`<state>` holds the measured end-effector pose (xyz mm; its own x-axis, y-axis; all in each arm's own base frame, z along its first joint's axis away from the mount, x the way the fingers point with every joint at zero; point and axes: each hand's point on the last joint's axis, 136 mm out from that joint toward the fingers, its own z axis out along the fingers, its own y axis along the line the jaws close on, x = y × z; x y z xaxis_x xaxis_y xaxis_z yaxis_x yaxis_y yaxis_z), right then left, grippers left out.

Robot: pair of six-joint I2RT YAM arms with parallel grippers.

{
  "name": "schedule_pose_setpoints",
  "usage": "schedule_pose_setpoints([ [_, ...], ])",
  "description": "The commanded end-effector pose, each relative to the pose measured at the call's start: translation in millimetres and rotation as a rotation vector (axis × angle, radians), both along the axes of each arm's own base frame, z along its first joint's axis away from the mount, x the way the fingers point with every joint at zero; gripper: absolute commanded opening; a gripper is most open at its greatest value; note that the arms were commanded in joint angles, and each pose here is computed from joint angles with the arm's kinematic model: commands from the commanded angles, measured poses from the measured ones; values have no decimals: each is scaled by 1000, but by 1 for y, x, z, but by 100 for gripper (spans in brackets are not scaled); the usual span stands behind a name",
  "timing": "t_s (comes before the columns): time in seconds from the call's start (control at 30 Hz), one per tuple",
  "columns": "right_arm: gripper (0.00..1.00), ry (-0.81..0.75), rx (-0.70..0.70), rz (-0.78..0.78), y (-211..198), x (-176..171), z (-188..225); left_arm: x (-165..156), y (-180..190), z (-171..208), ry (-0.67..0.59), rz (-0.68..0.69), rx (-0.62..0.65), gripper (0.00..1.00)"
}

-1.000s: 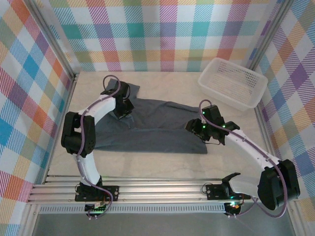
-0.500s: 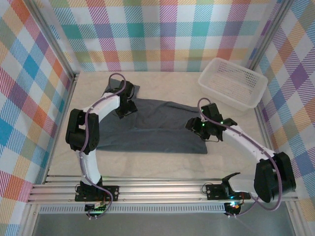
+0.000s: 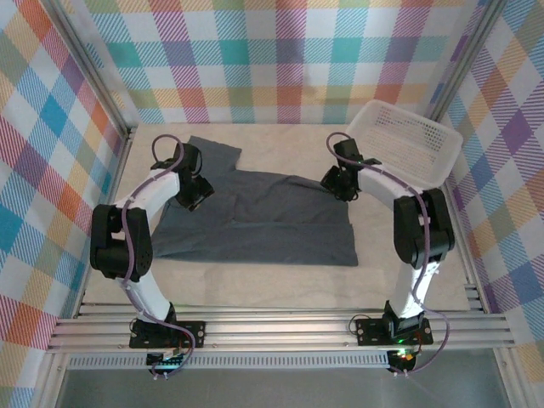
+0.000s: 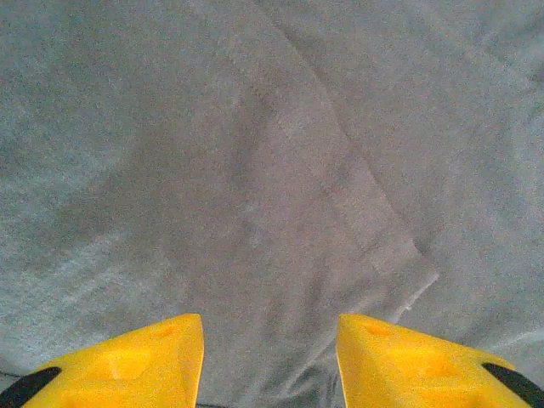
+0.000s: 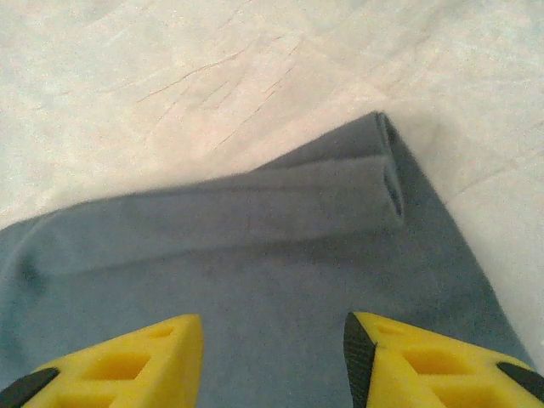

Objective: Fold and stack the t-shirts

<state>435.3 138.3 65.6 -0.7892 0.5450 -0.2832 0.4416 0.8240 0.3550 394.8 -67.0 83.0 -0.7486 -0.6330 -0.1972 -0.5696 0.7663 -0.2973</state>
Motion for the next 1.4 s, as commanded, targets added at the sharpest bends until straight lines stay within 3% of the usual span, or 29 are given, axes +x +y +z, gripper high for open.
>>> schedule_pose_setpoints([
  [0.0,52,51,-54,-73,-18,-3,-4,5,-9,6,-20,-16,-40,45],
  [0.23,48,69,-37,-212,-27,-2,-5,37,18,23,-46,18,3,44],
  [0.37,39,66,-36,-216,-22,-11,-3,30,24,18,4,48,-8,40],
  [0.5,38,4,-59,-110,0,-34,18,-11,34,10,77,118,26,40],
  [0.63,38,8,-43,38,35,-76,21,-60,50,-13,152,244,20,39],
  [0.8,38,50,0,117,56,-137,10,-97,70,-20,159,342,35,36],
  [0.93,38,146,37,133,52,-169,-20,-107,73,-25,168,341,48,35],
  [1.07,39,218,6,168,49,-181,-41,-122,69,-61,282,345,18,33],
  [1.17,39,323,-59,144,36,-197,-53,-148,66,-83,364,370,9,31],
  [1.37,40,477,-96,78,10,-244,-66,-201,68,-86,384,421,46,31],
])
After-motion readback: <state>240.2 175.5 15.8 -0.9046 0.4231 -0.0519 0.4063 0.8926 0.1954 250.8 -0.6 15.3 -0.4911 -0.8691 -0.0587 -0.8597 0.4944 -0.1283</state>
